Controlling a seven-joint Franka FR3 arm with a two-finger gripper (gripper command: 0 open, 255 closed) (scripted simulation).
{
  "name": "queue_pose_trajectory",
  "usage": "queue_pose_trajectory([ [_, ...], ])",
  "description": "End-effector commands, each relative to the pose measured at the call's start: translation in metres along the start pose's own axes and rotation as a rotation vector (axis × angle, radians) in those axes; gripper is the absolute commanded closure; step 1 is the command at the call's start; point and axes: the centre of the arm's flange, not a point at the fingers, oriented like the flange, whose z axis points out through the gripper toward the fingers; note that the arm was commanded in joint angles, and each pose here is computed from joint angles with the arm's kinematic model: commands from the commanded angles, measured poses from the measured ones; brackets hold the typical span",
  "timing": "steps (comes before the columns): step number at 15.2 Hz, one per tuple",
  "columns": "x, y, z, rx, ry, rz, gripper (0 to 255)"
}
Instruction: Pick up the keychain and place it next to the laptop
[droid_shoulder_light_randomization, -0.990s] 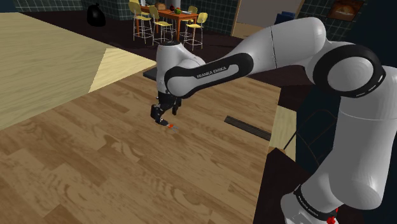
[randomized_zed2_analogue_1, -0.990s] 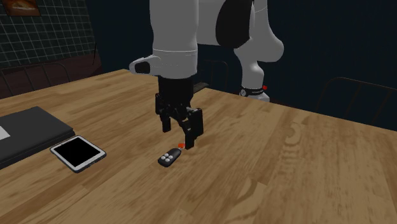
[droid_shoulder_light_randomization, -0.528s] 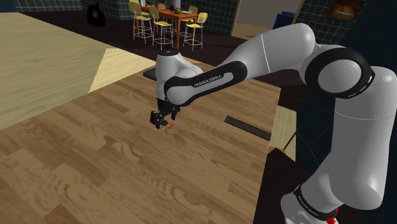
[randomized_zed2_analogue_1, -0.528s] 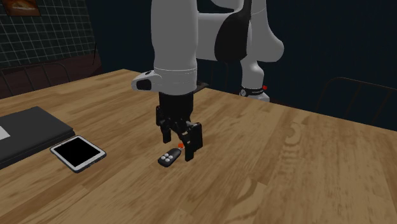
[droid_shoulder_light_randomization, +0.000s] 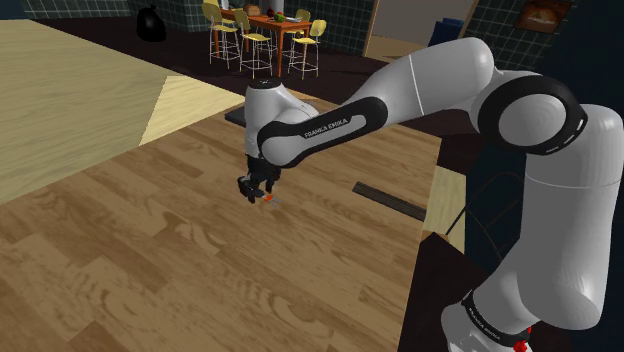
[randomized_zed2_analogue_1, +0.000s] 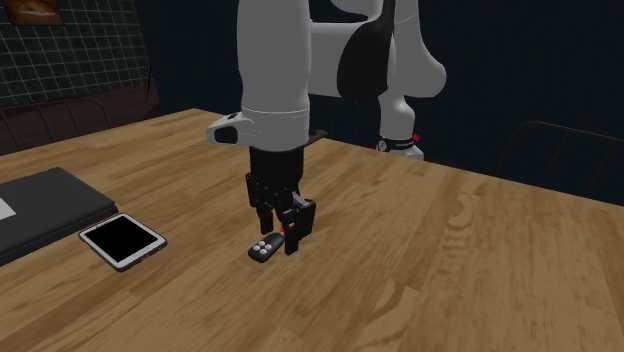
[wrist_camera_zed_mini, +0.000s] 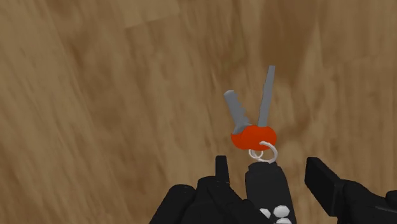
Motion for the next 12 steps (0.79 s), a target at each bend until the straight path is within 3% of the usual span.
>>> queue_pose_trajectory([
  [1,0.000,0.000,0.001,0.000,-0.001,0.000,255],
  [9,0.000,0.000,0.001,0.000,-0.001,0.000,255],
  [12,0.001,0.000,-0.015,0.000,-0.001,0.000,255],
])
